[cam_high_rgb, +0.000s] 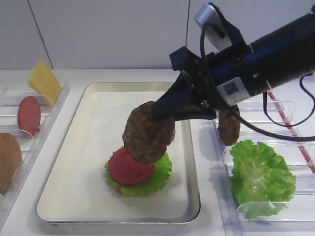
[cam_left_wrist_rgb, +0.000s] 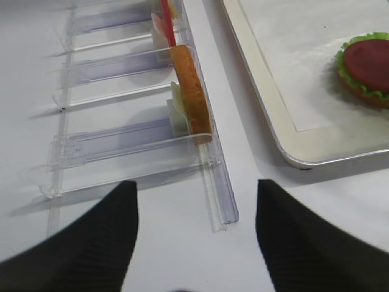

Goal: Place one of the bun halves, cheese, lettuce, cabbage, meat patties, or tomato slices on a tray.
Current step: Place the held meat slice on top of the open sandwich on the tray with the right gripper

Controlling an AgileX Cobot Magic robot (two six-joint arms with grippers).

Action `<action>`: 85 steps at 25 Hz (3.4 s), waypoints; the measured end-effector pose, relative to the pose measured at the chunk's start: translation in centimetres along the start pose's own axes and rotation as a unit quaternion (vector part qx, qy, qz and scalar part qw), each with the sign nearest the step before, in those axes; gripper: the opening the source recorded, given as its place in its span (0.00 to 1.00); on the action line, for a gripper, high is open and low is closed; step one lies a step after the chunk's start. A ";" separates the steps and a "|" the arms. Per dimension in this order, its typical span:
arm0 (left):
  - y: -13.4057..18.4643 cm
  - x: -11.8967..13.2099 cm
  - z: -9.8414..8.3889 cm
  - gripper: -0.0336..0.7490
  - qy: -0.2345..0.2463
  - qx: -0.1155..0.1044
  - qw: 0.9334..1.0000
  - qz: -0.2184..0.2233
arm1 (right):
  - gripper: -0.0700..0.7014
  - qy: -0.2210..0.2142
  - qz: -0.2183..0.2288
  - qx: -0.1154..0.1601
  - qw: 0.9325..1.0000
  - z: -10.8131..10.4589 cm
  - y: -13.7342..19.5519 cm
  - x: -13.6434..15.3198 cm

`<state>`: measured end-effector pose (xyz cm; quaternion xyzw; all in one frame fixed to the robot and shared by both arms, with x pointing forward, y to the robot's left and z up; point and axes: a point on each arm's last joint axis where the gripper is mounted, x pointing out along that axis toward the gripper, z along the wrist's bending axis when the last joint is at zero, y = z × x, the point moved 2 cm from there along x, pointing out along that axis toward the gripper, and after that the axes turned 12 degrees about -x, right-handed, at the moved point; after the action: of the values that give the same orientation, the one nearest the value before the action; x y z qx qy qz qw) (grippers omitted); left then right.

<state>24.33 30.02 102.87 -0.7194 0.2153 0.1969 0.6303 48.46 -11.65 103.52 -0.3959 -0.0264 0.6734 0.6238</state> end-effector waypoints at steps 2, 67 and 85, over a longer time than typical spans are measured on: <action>0.0 0.0 0.0 0.57 0.000 0.000 1.000 0.000 | 0.29 -0.020 0.008 0.017 1.000 -0.9 0.1 0.7; 0.0 0.0 0.0 0.57 0.000 0.000 1.000 0.000 | 0.94 -0.079 0.033 0.100 0.991 -8.1 0.8 6.1; 0.0 0.0 0.0 0.57 0.000 0.000 1.000 0.000 | 0.91 -0.023 0.102 0.068 0.992 -8.4 -0.3 5.5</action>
<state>24.33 30.02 102.87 -0.7194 0.2153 0.1969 0.6303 53.99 -10.67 95.19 -0.3378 0.0453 0.7427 0.5764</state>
